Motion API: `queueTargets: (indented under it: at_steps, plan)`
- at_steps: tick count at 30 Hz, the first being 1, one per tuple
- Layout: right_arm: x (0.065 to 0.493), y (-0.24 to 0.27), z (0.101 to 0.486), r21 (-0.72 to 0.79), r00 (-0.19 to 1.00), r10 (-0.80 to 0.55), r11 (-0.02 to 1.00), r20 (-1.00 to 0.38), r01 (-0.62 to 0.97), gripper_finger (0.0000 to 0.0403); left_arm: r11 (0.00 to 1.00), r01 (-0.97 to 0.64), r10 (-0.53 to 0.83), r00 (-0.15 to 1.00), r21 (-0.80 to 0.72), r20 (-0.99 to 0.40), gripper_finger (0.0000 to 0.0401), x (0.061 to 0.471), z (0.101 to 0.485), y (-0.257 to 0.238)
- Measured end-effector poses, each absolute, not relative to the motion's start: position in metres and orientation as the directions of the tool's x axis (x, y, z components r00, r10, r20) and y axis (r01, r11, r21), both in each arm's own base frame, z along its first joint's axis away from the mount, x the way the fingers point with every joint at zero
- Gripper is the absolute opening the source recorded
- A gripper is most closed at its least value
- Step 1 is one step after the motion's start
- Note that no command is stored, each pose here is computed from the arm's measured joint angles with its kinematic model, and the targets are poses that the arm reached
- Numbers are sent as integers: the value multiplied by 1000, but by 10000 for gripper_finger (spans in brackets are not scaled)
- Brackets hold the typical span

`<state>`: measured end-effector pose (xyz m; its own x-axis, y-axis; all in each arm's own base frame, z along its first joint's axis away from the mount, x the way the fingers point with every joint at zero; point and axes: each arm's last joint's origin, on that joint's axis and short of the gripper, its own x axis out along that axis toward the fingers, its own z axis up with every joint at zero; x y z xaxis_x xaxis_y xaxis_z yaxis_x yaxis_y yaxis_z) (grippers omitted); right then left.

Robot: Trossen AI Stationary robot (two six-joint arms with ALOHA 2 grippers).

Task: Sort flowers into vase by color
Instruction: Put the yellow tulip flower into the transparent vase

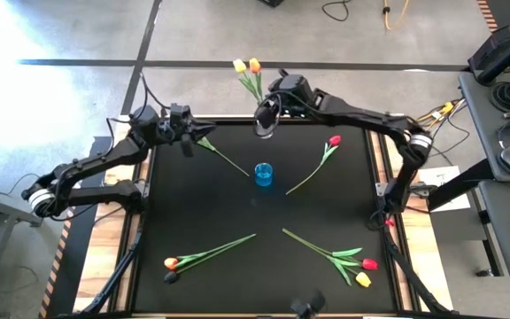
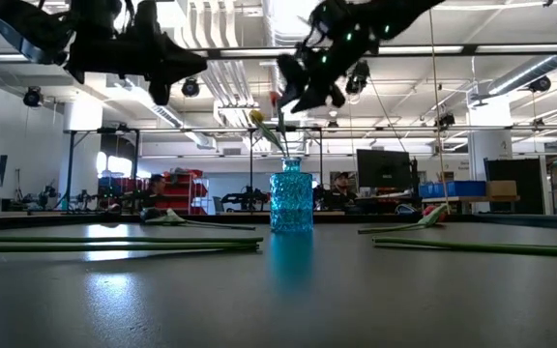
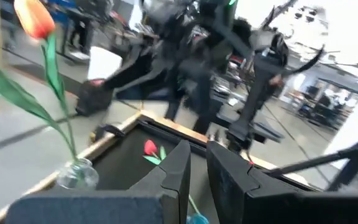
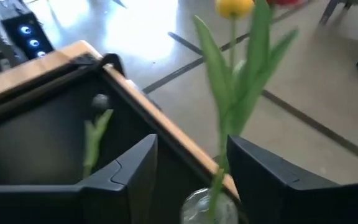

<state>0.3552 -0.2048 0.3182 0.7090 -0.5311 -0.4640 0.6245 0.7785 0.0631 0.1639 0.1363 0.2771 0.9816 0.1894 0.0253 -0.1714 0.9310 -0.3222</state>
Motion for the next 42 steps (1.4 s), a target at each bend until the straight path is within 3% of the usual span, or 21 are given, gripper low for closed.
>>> queueTargets:
  at_steps: [6,12,18,24,29,35,42]
  plan:
    - [335,-142,356,143,718,-467,780,-517,610,188,930,-117,101,993,-348,-65,38,166,283,135]
    - [335,-55,369,200,781,-279,869,-558,453,166,945,-111,78,990,-307,-116,38,163,279,132]
    - [370,20,343,224,805,-169,910,-569,349,147,943,-63,38,996,-326,-83,38,153,271,120]
    - [401,62,318,349,772,-38,877,-635,330,146,939,-56,41,998,-340,-52,38,140,266,107]
    - [384,94,311,393,566,91,807,-819,440,162,938,-44,39,999,-343,-22,38,131,267,98]
    - [344,126,295,272,209,182,771,-961,576,171,941,-41,39,999,-335,-13,38,124,268,92]
    - [315,153,268,224,53,236,796,-970,562,153,937,-41,40,999,-347,-11,38,122,266,91]
